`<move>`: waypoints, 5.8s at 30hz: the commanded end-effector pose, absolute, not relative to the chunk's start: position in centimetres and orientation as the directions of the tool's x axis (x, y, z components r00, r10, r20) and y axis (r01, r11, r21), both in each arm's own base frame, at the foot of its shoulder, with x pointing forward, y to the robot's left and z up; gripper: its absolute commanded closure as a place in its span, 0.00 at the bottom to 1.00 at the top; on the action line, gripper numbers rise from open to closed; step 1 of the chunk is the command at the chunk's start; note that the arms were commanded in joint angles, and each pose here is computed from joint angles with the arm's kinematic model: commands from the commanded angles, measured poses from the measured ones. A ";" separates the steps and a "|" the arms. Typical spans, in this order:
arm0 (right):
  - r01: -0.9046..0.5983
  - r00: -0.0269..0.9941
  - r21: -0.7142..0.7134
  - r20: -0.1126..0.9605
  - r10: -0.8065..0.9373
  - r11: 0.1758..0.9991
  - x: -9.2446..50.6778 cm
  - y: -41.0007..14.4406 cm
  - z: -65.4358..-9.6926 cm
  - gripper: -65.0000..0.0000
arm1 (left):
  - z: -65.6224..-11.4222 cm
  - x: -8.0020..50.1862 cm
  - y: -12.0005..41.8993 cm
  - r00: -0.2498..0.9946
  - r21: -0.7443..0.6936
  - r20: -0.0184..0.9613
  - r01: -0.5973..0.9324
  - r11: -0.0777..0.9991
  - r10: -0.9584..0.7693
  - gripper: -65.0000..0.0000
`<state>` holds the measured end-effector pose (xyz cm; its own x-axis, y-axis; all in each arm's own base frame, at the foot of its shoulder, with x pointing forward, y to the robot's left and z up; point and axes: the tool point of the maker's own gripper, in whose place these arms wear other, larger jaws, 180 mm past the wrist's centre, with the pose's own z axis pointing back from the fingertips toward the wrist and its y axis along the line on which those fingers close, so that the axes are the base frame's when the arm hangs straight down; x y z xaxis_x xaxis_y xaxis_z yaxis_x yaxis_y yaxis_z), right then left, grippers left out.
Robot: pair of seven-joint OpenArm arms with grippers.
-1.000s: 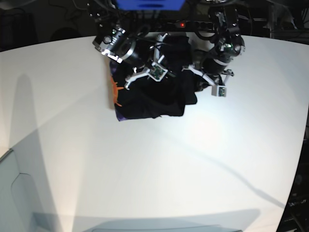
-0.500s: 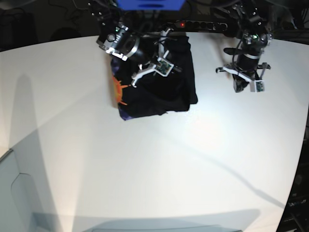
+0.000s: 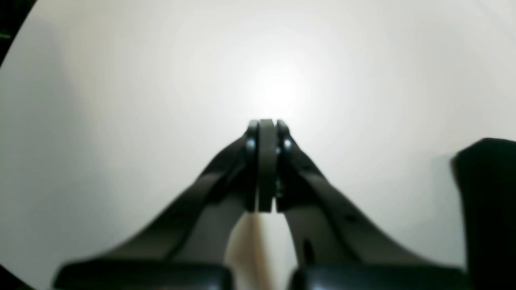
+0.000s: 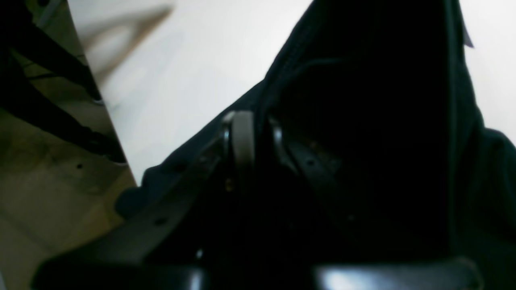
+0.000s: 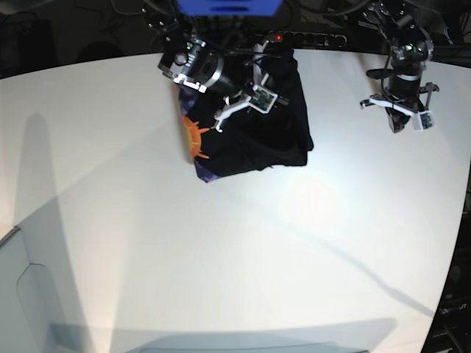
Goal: Fold the T-shirt properly
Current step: 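Press the folded bundle with the right gripper and raise the left gripper, then hold the right gripper on the bundle's folded edge and adjust it, then lower the left gripper onto the bundle's other side and grasp it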
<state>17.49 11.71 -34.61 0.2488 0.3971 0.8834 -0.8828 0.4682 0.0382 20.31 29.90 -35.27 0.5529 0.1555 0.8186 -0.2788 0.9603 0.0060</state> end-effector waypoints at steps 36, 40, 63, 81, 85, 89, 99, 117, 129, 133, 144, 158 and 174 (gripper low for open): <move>-0.788 0.254 -0.005 0.908 0.332 0.616 18.5 6.3 -31.4 0.49 | -33.9 20.2 31.5 0.537 0.053 0.837 -0.272 0.961 0.106 1.00; -0.789 0.279 0.010 0.897 0.343 0.614 18.4 6.3 -32.5 0.49 | -33.9 20.2 31.5 0.536 0.050 0.837 -0.272 0.961 0.108 1.00; -0.796 0.306 0.030 0.881 0.360 0.605 18.7 6.5 -34.3 0.75 | -33.9 20.1 31.5 0.537 0.049 0.837 -0.273 0.961 0.110 1.00; -0.844 0.288 0.094 0.910 0.297 0.528 14.1 10.0 -31.3 1.00 | -33.8 20.2 31.5 0.535 0.054 0.838 -0.272 0.961 0.105 1.00; -0.865 0.290 0.120 0.912 0.290 0.488 12.7 11.4 -31.0 1.00 | -33.8 20.3 31.5 0.534 0.055 0.839 -0.273 0.961 0.104 1.00; -0.867 0.290 0.120 0.910 0.295 0.484 12.6 11.5 -31.1 1.00 | -33.8 20.3 31.5 0.534 0.055 0.839 -0.273 0.961 0.104 1.00; -0.866 0.269 0.108 0.924 0.273 0.488 12.8 11.5 -30.0 0.71 | -33.7 20.3 31.5 0.533 0.056 0.840 -0.272 0.961 0.102 1.00; -0.788 0.260 0.016 0.915 0.310 0.615 17.6 6.7 -30.8 0.70 | -33.6 20.0 31.7 0.536 0.063 0.839 -0.274 0.960 0.098 1.00; -0.834 0.303 0.084 0.896 0.325 0.546 15.2 9.2 -32.9 1.00 | -33.7 20.0 31.6 0.537 0.062 0.838 -0.274 0.960 0.100 1.00; -0.875 0.278 0.086 0.895 0.349 0.477 13.5 10.4 -33.0 1.00 | -33.7 20.0 31.6 0.537 0.062 0.838 -0.274 0.960 0.100 1.00; -0.951 0.138 0.004 0.899 0.415 0.309 11.9 12.0 -32.7 1.00 | -32.4 20.4 31.5 0.517 0.078 0.853 -0.267 0.961 0.075 1.00; -0.902 0.163 -0.023 0.906 0.390 0.431 16.1 10.4 -32.2 1.00 | -32.2 20.4 31.5 0.513 0.081 0.856 -0.265 0.961 0.069 1.00; -0.967 0.116 0.000 0.890 0.440 0.254 12.8 13.8 -34.5 1.00 | -32.5 20.1 31.2 0.519 0.075 0.851 -0.267 0.961 0.078 0.81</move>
<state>12.49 13.02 -36.15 0.1256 0.4983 0.8579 -0.9693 0.2460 -0.0010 19.83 31.03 -33.58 0.5473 0.0987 0.8311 -0.2704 0.9606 0.0639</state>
